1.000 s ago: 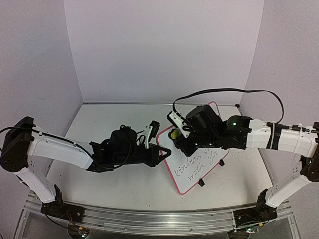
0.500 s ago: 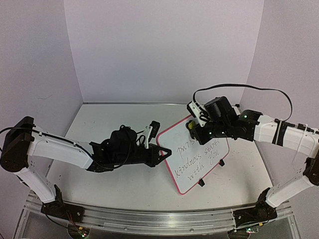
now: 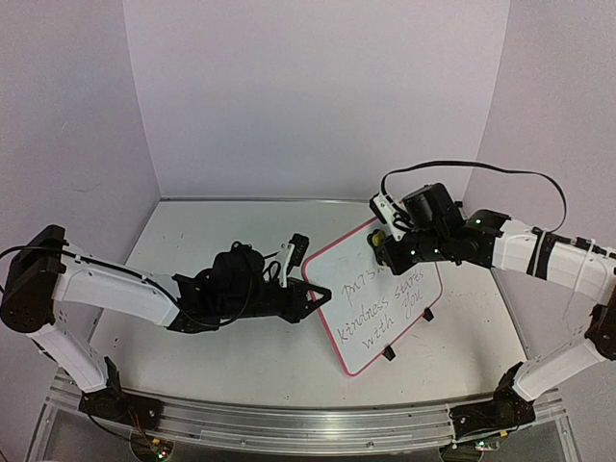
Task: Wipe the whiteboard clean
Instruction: Erase the whiteboard at the center of the board.
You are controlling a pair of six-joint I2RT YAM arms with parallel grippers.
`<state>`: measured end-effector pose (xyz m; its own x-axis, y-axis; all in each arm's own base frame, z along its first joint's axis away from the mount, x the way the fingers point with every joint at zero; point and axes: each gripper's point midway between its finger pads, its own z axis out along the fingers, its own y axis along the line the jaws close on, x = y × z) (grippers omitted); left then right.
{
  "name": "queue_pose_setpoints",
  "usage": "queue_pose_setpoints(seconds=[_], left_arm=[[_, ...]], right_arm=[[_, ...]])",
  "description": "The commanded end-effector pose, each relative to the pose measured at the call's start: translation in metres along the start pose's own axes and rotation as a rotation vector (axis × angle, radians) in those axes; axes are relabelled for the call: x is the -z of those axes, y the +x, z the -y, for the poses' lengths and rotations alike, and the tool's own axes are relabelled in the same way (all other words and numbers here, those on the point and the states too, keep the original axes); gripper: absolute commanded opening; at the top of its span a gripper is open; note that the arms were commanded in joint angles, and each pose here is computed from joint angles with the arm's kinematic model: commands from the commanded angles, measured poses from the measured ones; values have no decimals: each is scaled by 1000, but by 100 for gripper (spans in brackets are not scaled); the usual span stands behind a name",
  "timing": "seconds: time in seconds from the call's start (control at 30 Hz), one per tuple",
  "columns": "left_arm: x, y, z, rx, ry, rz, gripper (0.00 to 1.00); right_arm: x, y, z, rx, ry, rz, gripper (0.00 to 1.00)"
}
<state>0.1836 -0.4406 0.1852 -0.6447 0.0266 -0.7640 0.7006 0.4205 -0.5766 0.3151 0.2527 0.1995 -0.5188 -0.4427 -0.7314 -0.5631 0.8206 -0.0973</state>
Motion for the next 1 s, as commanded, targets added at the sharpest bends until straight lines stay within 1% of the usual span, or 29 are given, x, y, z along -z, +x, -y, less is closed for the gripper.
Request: queue_pose_setpoints(seconds=[0.0, 0.2, 0.4, 0.8, 0.97], left_arm=[[10, 44, 51, -197, 216, -184, 0], [9, 44, 49, -197, 207, -184, 0], [8, 44, 49, -199, 204, -183, 0], [5, 44, 45, -187, 184, -182, 0], [2, 44, 41, -173, 161, -177, 0]], right_arm=[[1, -6, 3, -18, -6, 9, 26], [20, -14, 6, -56, -4, 45, 36], [25, -11, 4, -63, -25, 36, 46], [32, -5, 1, -76, -45, 36, 49], [37, -8, 4, -65, -28, 51, 56]])
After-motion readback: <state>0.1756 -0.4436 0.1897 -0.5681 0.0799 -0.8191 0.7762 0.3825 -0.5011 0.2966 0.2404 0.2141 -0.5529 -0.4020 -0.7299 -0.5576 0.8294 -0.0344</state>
